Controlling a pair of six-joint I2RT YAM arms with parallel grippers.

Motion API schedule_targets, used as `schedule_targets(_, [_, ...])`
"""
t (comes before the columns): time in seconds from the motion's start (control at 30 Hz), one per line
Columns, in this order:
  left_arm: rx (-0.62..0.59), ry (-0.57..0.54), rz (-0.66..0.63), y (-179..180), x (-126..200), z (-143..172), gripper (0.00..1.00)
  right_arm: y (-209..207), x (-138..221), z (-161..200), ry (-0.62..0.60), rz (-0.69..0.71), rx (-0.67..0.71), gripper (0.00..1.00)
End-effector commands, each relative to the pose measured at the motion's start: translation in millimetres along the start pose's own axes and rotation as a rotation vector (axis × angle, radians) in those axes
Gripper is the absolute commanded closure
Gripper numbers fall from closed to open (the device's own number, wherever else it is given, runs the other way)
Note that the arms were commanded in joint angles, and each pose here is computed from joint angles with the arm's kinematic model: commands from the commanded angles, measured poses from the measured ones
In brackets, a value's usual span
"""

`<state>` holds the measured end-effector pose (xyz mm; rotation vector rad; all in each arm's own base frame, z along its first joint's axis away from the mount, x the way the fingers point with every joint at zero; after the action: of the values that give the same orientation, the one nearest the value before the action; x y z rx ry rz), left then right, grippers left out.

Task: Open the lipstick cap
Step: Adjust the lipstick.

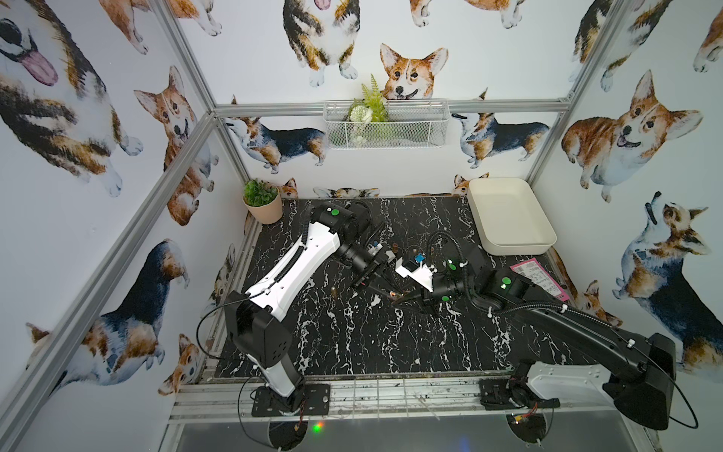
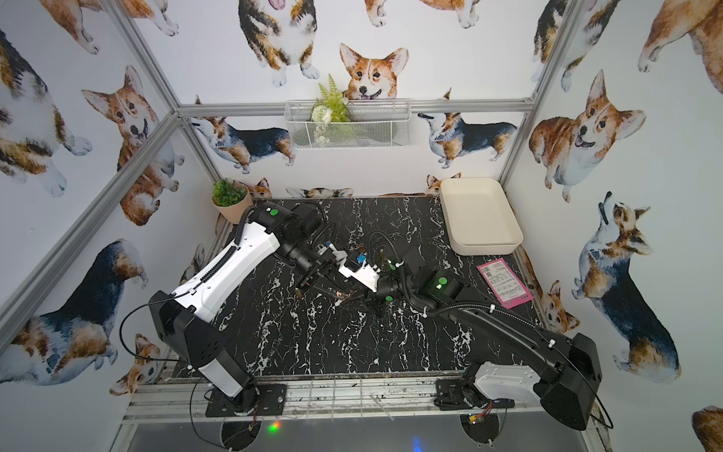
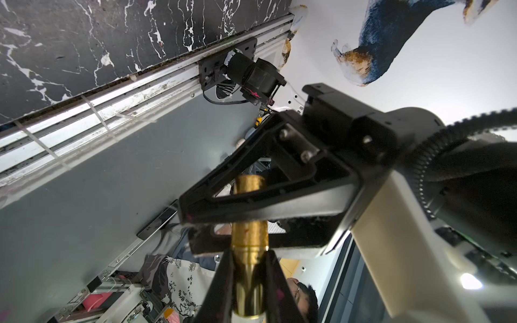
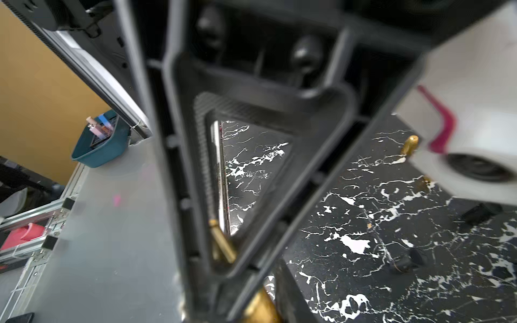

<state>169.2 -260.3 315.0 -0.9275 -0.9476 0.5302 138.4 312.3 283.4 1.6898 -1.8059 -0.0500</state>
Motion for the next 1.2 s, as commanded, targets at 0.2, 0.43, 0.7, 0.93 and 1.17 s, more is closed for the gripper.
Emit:
schedule_targets(0.2, [0.136,0.049,-0.067,10,4,17,0.94,10,-1,-11,-0.022,-0.058,0.025,0.85])
schedule_targets(0.43, [0.113,0.026,-0.088,9,9,12,0.99,6,-3,-6,-0.008,-0.044,-0.002,0.92])
schedule_targets(0.7, [0.085,0.002,-0.115,10,14,10,1.00,-2,-7,-6,-0.010,-0.009,-0.032,0.65])
schedule_targets(0.93, [0.052,-0.059,-0.143,10,29,2,1.00,-11,-3,2,-0.006,0.060,-0.047,0.43])
schedule_targets(1.17, [0.098,-0.172,-0.288,41,61,-18,1.00,-17,21,12,-0.045,0.191,-0.056,0.41])
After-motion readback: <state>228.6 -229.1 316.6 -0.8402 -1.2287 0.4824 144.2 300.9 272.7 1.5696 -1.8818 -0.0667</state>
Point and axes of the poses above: each gripper's point midway between its finger pads, its own x axis back along the fingers, its own y axis along the line the jaws close on, z = x × y, the point moved 3 cm from there along x, back along the fingers, and after that the axes turned 12 degrees about -x, right-handed, at the moved point
